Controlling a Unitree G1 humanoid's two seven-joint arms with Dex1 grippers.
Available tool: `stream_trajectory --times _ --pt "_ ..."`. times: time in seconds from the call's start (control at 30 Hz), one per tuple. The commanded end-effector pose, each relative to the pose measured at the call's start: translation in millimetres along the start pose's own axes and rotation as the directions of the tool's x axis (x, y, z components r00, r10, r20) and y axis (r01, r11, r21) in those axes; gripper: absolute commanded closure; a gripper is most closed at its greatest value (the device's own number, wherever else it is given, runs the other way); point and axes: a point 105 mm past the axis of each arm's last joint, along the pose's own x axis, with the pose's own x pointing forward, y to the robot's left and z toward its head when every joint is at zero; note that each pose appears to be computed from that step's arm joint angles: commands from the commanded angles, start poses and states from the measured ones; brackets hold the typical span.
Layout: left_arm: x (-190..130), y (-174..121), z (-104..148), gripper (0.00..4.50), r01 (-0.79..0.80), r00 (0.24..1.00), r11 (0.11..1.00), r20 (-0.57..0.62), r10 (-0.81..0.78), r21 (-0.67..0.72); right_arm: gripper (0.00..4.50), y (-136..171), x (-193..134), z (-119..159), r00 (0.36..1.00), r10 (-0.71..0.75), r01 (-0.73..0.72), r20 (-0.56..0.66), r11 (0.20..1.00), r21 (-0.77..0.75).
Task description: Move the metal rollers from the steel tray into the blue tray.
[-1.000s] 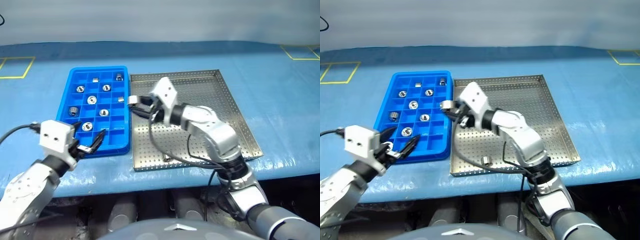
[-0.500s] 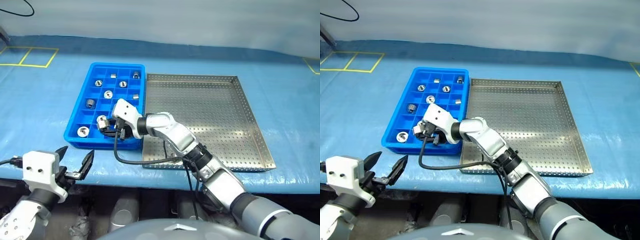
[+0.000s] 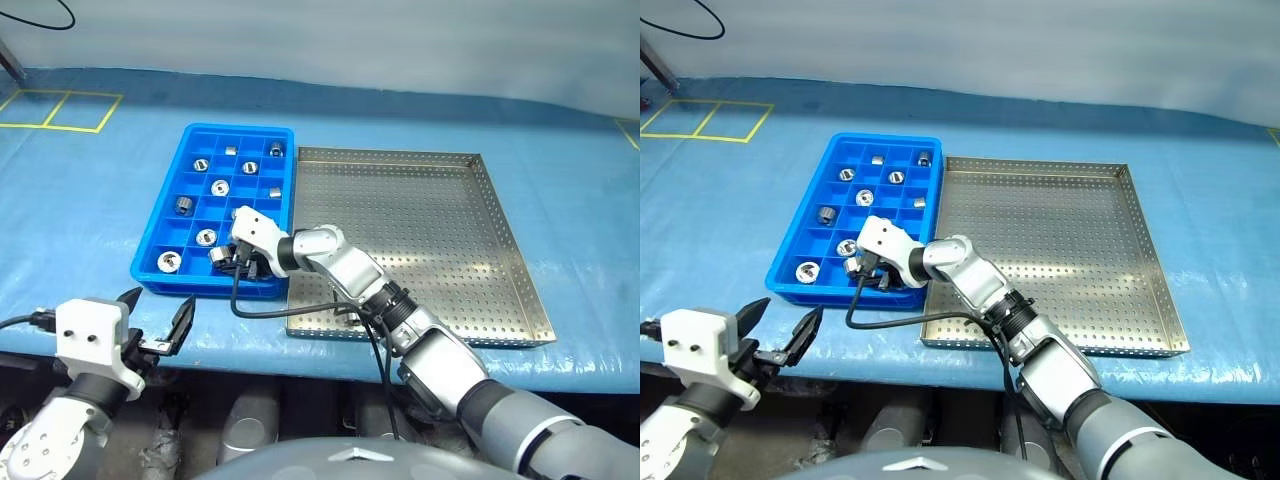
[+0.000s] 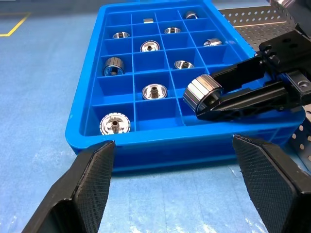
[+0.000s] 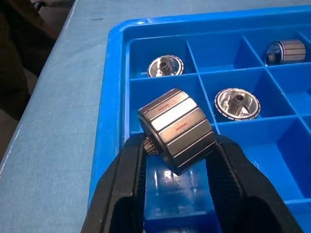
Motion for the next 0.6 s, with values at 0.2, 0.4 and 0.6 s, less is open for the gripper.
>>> stream_trajectory --times 0.2,0.4,0.6 --pt "7 -9 16 0.31 0.053 0.998 0.998 0.042 -0.054 0.031 1.55 -4 -15 28 0.99 -0.042 0.048 0.133 0.998 -0.044" --pt "22 -22 24 0.31 0.146 0.986 0.989 0.07 -0.148 0.035 1.55 -12 -57 53 0.967 -0.111 0.128 0.228 0.99 -0.061" --pt "48 -47 29 0.31 0.296 0.95 0.955 0.09 -0.298 0.037 1.55 -13 -133 9 0.979 -0.204 0.198 -0.013 0.964 -0.177"
